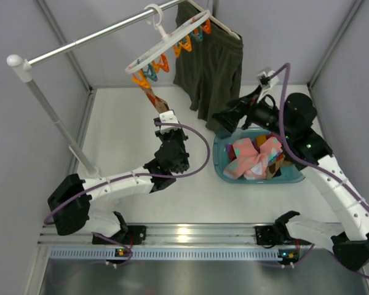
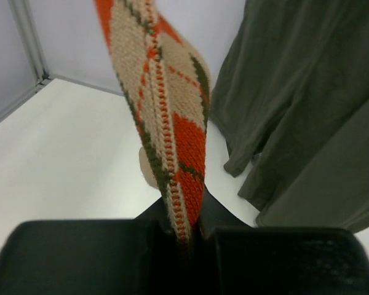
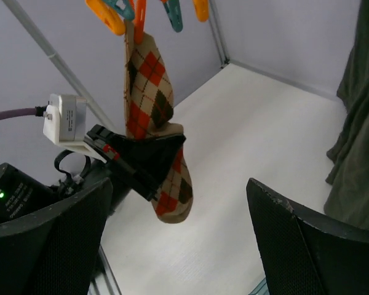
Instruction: Remove the socks clipped to the hanger
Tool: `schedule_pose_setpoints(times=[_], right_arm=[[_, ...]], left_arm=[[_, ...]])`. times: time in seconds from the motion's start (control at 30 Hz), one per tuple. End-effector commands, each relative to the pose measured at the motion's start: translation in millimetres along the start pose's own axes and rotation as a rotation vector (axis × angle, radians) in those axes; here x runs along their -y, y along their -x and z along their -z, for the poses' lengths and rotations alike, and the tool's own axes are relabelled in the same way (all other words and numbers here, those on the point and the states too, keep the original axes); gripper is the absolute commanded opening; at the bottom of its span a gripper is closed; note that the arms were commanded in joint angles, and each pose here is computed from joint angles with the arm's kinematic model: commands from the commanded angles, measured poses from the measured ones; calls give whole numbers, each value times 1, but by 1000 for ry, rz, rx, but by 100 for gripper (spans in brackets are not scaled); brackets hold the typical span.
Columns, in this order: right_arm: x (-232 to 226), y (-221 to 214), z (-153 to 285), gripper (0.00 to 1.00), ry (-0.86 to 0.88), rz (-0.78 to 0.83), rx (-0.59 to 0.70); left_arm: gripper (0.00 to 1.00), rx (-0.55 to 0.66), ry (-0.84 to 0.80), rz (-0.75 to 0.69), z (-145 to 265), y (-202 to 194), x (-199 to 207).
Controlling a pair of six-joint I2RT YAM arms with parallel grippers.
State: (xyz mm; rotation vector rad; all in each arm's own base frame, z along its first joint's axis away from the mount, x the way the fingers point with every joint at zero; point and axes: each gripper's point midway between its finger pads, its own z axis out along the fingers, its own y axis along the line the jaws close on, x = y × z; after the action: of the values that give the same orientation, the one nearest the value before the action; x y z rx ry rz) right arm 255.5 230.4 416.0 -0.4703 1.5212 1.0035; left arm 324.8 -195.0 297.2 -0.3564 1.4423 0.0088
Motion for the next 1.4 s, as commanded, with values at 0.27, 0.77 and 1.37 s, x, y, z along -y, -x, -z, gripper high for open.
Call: schedule_pose_setpoints(times=[0.27,0.77,1.37], right_arm=[[2,-39,-40,89,-63,133,-104],[-39,-132,-52,99,187,243,-32],[-42,-139,-120,59,31,341,246]], left_arm=[[0,22,5,30,7,32,27],[0,27,38,71,3,40,32],[0,23,19,127,16,55,36]])
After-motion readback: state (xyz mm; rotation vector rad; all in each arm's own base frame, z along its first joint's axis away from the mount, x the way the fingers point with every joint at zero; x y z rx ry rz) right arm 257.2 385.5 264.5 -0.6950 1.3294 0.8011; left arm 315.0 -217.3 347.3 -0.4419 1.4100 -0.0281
